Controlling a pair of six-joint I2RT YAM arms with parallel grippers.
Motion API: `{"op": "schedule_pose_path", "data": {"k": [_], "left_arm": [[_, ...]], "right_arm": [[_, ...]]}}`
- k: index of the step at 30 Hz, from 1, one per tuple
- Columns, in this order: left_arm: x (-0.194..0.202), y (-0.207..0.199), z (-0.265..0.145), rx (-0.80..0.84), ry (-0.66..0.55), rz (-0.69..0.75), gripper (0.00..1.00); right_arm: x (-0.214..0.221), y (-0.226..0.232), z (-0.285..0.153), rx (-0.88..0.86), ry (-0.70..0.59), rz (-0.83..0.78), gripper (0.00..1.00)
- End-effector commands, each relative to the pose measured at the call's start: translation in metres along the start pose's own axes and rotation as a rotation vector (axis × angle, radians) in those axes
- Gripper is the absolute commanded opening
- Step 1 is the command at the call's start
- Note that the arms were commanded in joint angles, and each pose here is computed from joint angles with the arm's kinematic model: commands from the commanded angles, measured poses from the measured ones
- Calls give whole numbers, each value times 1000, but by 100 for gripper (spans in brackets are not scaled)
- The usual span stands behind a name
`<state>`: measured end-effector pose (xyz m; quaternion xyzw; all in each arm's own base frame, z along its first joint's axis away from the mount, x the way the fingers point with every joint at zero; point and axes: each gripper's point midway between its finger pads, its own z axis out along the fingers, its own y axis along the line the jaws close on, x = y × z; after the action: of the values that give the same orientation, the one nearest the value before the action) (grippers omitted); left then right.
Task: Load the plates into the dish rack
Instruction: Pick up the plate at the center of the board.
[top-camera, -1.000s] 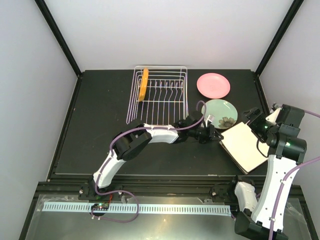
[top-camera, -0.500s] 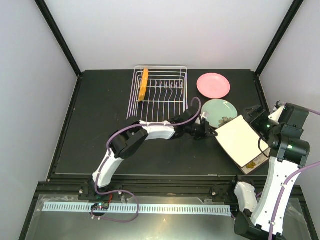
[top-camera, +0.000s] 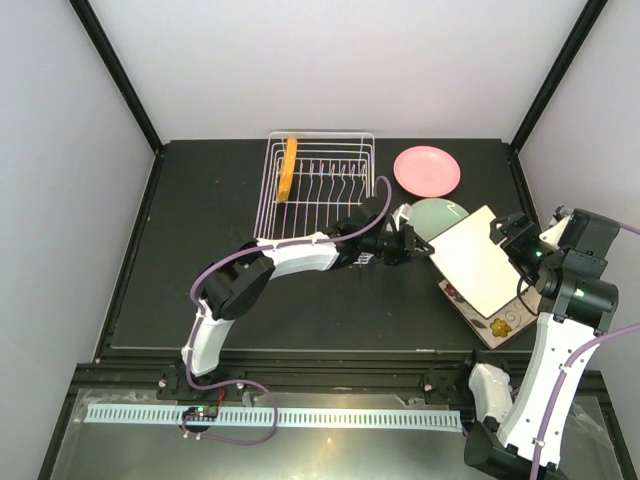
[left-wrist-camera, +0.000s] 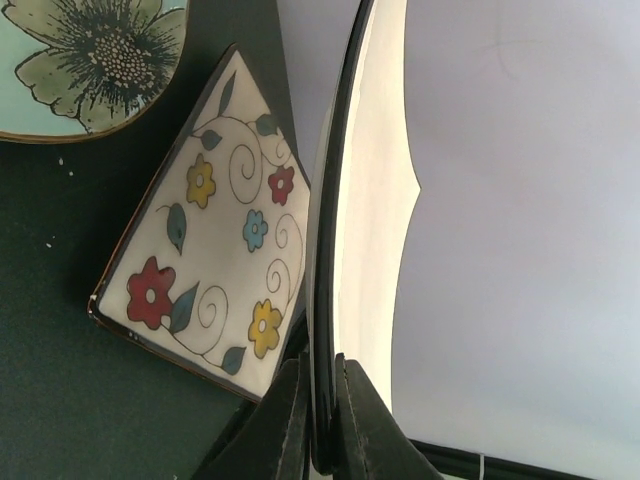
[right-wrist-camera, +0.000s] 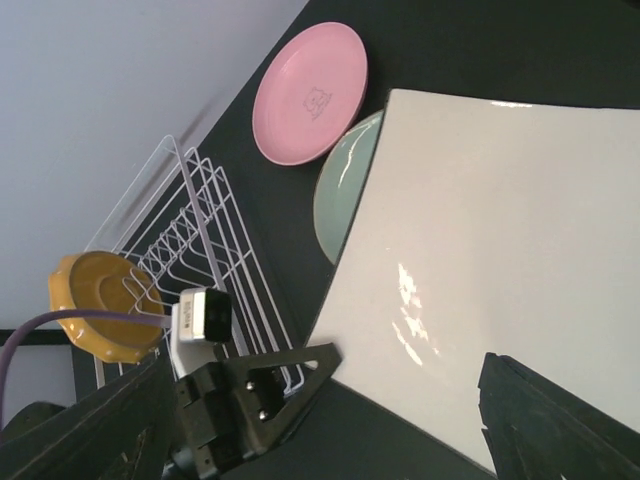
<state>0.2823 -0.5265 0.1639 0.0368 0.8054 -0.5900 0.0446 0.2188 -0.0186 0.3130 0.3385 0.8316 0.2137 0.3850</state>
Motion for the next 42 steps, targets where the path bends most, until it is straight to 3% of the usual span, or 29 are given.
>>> {"op": "schedule_pose_path", "data": {"k": [1,8,21,29,42], "left_arm": [[-10,-108,-44,260,-45,192,2],[-26,-104,-74,244,-88,185,2],[-52,-104,-125,256,-173,184,2],[-61,-103,-139,269,-198,176,2],[-68,-105,-147,295,-211,165,1]], "right_arm": [[-6,-4,2,9,-26,25,84],[-19,-8,11,16,-32,68,84],[-6,-18,57,-66,76,122,84],[33,-32,91,-153,217,225,84],[56,-37,110,-238,284,278,84]]}}
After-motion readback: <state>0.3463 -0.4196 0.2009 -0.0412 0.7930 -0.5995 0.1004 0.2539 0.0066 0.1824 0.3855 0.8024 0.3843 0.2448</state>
